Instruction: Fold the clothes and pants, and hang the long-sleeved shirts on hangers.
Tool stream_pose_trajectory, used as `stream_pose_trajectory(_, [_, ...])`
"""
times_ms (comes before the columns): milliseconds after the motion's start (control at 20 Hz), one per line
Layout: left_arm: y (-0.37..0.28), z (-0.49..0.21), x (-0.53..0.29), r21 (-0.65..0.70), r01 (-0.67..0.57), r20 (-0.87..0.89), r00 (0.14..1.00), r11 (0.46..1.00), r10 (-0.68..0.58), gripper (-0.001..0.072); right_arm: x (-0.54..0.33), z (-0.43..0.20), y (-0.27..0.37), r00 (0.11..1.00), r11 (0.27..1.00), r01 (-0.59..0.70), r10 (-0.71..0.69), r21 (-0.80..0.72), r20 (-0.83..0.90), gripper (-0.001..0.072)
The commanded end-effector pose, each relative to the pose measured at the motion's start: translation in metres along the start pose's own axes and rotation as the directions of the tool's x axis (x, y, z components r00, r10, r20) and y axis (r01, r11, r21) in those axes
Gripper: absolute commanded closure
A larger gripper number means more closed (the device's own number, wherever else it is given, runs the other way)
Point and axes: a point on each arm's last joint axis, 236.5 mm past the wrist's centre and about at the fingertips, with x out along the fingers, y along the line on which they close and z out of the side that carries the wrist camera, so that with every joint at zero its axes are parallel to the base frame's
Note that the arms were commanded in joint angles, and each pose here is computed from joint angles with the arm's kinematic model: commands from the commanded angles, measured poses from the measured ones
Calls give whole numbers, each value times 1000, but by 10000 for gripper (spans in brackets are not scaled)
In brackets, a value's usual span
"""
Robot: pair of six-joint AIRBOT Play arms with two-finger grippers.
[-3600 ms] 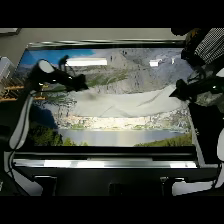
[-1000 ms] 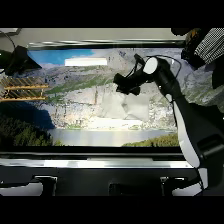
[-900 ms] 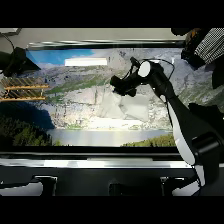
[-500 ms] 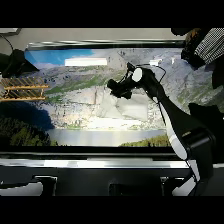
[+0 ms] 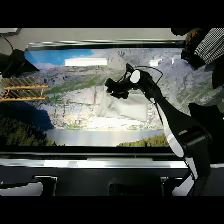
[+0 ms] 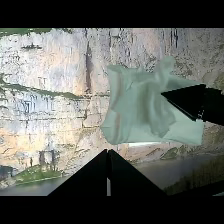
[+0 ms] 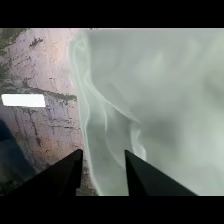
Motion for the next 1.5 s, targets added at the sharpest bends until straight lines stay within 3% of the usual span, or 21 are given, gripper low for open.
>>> stream_pose_trajectory(0, [-1,0,0,-3,1,0,1000,1000,-1,686,-8,-21,52,977,978,-204,200,-52,-74,331])
stream_pose_trajectory(100, [-1,-1,-1,-2,1,0,1000,1000,-1,686,-32,-20,71,960,959,-272,267,-72,-80,330])
stream_pose_trajectory(250, [-1,-5,-1,-1,0,-17,1000,1000,0,686,-92,10,53,971,963,-240,239,-123,-24,331])
stream_pose_trajectory(450, [-1,-16,-2,4,-4,-61,998,1000,4,686,-182,57,-57,998,987,-54,58,-153,22,322])
stream_pose_trajectory(500, [-2,-17,-4,10,-4,-61,998,1000,4,686,-196,64,-86,999,991,-29,33,-134,23,286])
stream_pose_trajectory(600, [-2,-16,-8,36,-4,-52,999,999,6,686,-214,74,-143,999,998,0,2,-56,38,286])
stream_pose_trajectory(750, [-5,-17,-11,58,-3,-45,999,998,6,686,-201,57,-209,1000,999,16,-15,48,-9,286])
stream_pose_trajectory(1000, [-5,-17,-12,58,-3,-44,999,998,6,686,-149,19,-260,999,990,21,-14,137,-46,286])
stream_pose_trajectory(1450, [-6,-17,-11,59,-2,-45,999,998,5,686,-106,8,-262,994,979,-78,90,187,-58,287])
